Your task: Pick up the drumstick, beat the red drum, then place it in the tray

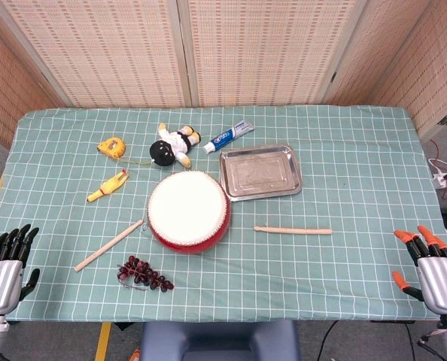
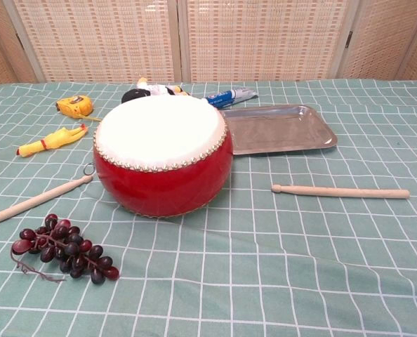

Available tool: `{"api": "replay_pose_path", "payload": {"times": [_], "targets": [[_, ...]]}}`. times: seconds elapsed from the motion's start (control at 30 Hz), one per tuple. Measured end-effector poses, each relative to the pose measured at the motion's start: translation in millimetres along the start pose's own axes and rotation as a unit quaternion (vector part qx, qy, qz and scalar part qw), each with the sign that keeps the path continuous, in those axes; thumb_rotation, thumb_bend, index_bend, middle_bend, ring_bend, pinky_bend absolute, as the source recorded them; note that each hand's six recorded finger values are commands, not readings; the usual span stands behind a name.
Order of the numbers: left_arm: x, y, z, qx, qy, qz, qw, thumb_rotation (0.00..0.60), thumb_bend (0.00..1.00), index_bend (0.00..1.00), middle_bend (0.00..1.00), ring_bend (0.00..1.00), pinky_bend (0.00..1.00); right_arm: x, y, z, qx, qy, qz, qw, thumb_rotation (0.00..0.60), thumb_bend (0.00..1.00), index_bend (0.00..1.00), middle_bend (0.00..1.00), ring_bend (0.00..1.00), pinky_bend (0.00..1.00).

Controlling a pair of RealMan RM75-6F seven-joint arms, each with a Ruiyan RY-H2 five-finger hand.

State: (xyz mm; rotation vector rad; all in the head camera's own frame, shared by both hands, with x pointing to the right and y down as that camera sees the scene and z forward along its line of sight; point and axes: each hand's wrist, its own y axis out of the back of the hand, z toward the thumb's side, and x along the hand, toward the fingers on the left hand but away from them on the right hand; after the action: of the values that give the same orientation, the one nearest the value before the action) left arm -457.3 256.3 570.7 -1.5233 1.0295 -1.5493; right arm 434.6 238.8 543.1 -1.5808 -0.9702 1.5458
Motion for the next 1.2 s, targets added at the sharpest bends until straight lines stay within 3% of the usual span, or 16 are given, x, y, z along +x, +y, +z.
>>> {"api": "replay_pose_path", "payload": {"times": [0.37,0.6,0.8,1.03,1.2], "targets": [[-4.2,6.5,-3.1,-0.007,0.005,0.015,0.9999,0.6,0.36,0.06,0.0,0.0,0.01,-1.6,1.7,5.3,-0.032,0.017,-0.009,0.9993,0.6,0.27,0.18,0.2,0.08,0.17],[-5.3,7.4,0.0,-0.015,-0.002,0.015,0.9998,0.6,0.36,0.06,0.0,0.0,0.01,-19.3,3.8,25.2,-0.085,0.043,-0.04,0.9947,0.6,0.27,0.33,0.2,0.13,0.22],[-9.7,6.0,-3.0,-0.022,0.002,0.01,0.9997,0.6,0.36,0.06,0.0,0.0,0.01,-54.7,-19.5,51.1,-0.103,0.069,0.01,0.9922,0.6,0.26,0.38,0.2,0.13,0.23],[-14.8,2.2,-13.3,-0.023,0.018,0.002,0.9996,0.6,0.36,0.06,0.0,0.0,0.01,-116.8,-67.5,105.8,-0.118,0.11,0.102,0.9817,0.6,0.27,0.42,0.2,0.13,0.23],[-16.1,-0.6,-16.3,-0.025,0.022,-0.002,0.9994,0.6,0.36,0.06,0.0,0.0,0.01,-150.3,-97.9,141.9,-0.1,0.131,0.133,0.9773,0.6,0.27,0.44,0.2,0.12,0.23]]}}
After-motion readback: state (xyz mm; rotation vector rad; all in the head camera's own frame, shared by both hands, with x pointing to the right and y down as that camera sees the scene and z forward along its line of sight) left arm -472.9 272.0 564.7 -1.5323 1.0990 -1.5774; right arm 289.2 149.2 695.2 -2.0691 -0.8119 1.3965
